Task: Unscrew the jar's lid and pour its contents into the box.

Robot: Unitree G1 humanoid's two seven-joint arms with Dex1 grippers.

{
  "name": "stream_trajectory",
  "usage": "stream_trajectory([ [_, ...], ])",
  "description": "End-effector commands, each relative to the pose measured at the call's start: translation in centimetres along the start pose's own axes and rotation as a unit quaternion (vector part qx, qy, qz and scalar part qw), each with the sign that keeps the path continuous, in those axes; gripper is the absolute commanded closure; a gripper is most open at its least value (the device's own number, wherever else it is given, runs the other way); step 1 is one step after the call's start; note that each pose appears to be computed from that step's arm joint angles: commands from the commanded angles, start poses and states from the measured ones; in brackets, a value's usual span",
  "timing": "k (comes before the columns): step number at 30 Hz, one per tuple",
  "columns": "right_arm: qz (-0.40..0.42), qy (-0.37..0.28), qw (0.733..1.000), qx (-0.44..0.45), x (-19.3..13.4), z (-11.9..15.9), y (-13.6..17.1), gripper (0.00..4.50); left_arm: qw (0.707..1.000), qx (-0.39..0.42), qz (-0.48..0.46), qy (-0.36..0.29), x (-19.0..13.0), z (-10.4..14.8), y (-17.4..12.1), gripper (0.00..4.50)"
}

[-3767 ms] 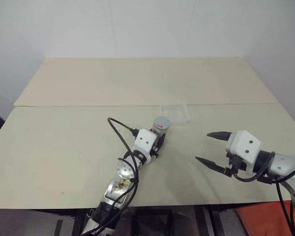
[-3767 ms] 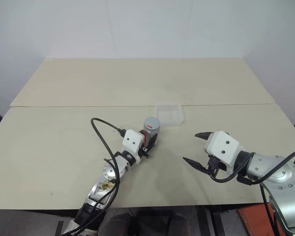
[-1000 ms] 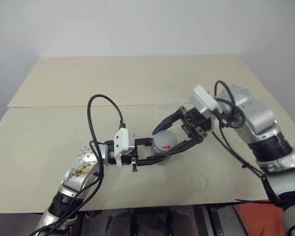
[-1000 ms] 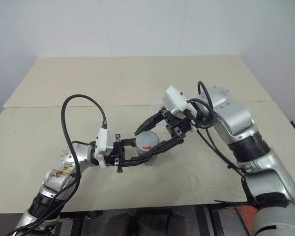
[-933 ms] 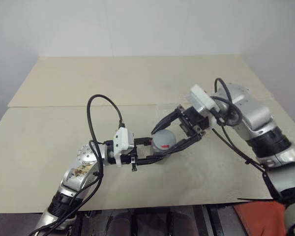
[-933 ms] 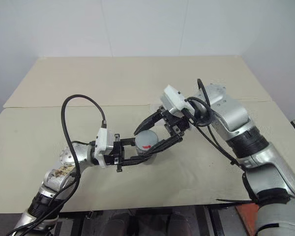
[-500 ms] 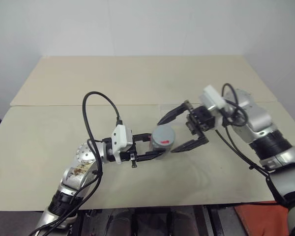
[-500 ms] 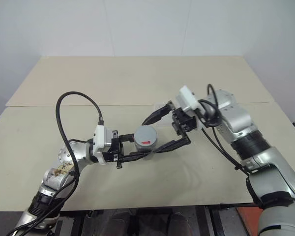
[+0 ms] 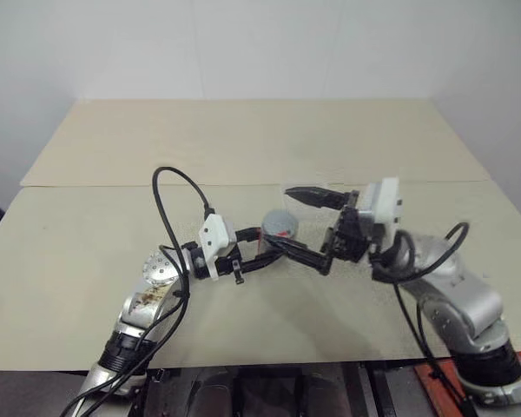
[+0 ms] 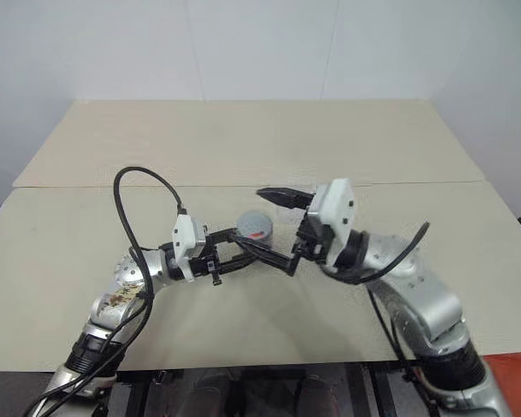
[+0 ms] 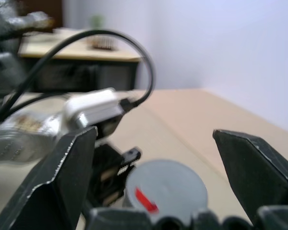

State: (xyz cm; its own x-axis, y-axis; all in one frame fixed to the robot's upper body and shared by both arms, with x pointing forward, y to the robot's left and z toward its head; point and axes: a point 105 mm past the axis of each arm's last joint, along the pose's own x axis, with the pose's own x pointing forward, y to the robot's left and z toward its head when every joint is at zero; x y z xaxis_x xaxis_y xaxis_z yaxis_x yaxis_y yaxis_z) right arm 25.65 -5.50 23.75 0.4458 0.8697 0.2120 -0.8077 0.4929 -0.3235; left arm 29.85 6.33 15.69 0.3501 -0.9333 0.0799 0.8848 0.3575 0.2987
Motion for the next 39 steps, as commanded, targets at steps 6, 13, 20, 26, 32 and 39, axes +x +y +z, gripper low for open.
stream_trajectory([
  [6,-0.076,0.027,0.996,-0.037,0.7,-0.2,-0.1,0.0,0.999,0.027,0.012,-0.015,0.0,1.1,0.7,2.58],
  [13,-0.076,0.047,0.996,-0.026,1.1,-1.2,-0.4,0.0,0.999,0.023,0.019,-0.018,0.3,1.1,0.8,2.58],
  [20,-0.075,0.048,0.996,-0.003,1.2,-1.4,-0.3,0.0,0.999,0.021,0.025,-0.02,0.2,1.1,0.8,2.58],
  [26,-0.072,0.054,0.996,0.006,1.2,-1.7,-0.3,1.29,0.999,0.02,0.023,-0.017,0.2,0.9,0.9,2.58],
  [32,-0.074,0.056,0.996,0.0,1.1,-1.7,-0.3,1.74,0.999,0.022,0.019,-0.015,0.3,0.8,0.7,2.58],
  [39,0.074,0.054,0.996,0.001,0.2,-2.0,1.0,1.74,0.999,0.013,-0.026,-0.042,0.2,2.0,-0.5,2.58],
])
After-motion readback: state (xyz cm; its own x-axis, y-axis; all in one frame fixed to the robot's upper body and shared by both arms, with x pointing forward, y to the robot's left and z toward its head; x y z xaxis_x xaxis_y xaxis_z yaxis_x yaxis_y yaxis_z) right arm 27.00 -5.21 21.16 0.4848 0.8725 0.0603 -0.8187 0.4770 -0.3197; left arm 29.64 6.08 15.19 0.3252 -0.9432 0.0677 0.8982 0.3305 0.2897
